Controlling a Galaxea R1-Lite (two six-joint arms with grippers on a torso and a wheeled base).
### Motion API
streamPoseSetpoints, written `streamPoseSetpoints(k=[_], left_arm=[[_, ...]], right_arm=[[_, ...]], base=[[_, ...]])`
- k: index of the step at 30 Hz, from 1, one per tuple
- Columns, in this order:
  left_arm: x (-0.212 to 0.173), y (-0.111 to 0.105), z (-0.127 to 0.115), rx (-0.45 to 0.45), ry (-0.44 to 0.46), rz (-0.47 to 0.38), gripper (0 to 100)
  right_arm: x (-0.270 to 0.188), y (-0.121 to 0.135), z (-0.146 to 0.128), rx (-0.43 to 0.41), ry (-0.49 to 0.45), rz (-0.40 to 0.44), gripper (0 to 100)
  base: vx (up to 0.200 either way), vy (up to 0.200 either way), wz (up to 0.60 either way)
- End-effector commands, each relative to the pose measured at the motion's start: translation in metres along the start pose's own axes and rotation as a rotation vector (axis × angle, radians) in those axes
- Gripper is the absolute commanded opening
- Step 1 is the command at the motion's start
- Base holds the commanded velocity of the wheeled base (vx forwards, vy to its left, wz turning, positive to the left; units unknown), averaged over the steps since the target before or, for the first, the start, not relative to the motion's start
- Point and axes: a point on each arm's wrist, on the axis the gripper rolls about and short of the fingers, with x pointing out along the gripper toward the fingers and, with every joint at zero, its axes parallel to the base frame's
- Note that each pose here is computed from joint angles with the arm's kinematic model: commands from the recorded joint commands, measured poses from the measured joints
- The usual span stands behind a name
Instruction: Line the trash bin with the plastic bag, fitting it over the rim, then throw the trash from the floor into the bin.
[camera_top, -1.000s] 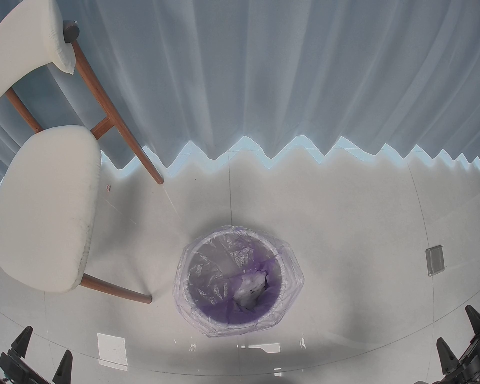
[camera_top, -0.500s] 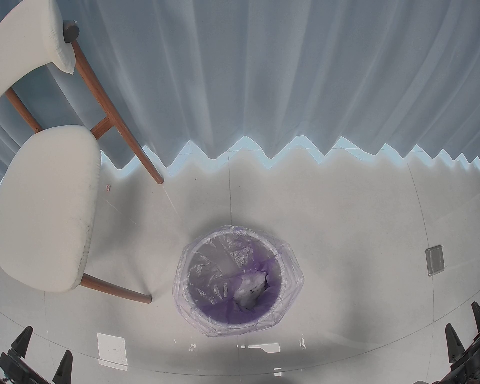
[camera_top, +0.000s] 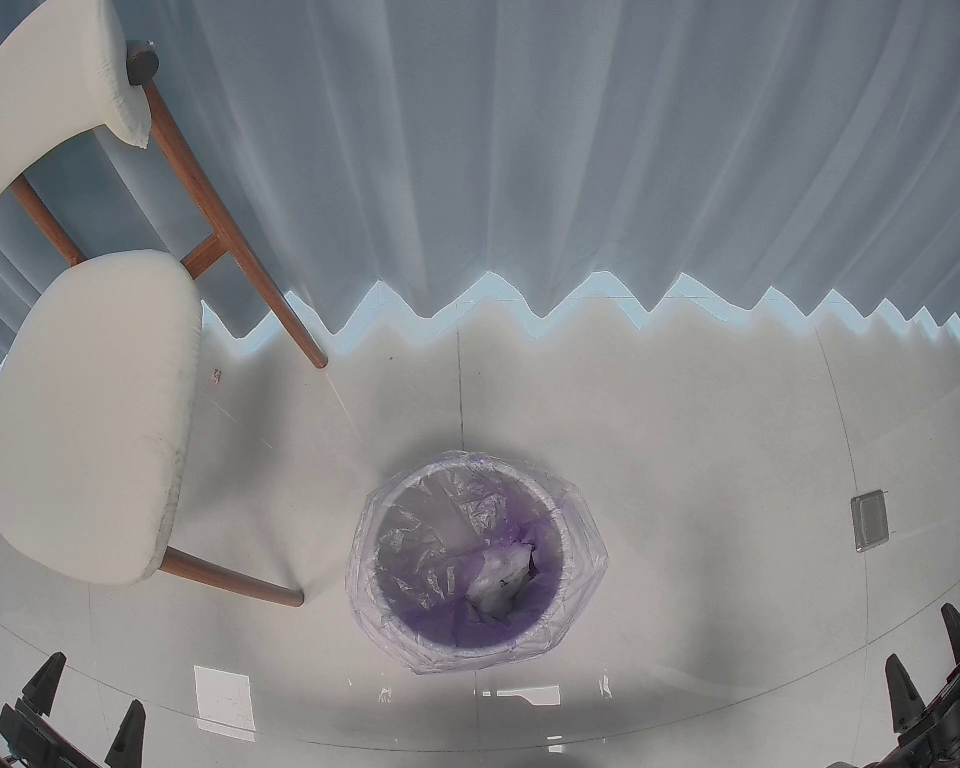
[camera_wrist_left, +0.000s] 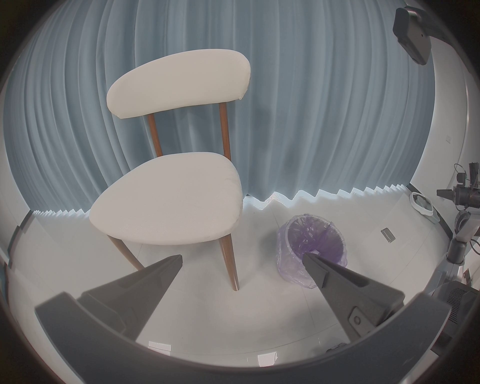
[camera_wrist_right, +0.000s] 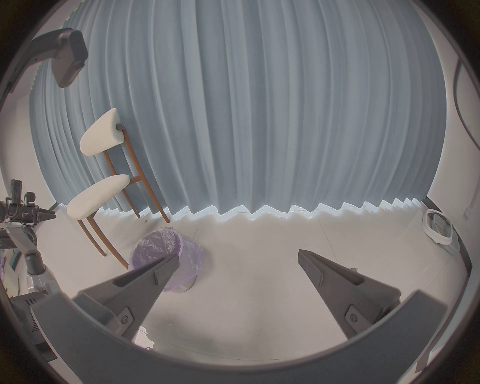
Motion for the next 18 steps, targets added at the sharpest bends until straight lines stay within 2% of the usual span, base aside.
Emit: streamPoseSetpoints(k=[1,18], left_arm=[[0.0004,-0.0002,-0.0052,0.0,0.002,-0.001,100],[0.0004,-0.0002,-0.0052,0.0,0.002,-0.001,100]], right_arm=[[0.0,0.0,-0.0047,-0.001,-0.001,0.0,100],[0.0,0.0,-0.005,0.007,0.002,-0.003,100]], base=[[0.0,0.0,0.0],[0.0,0.0,0.0]])
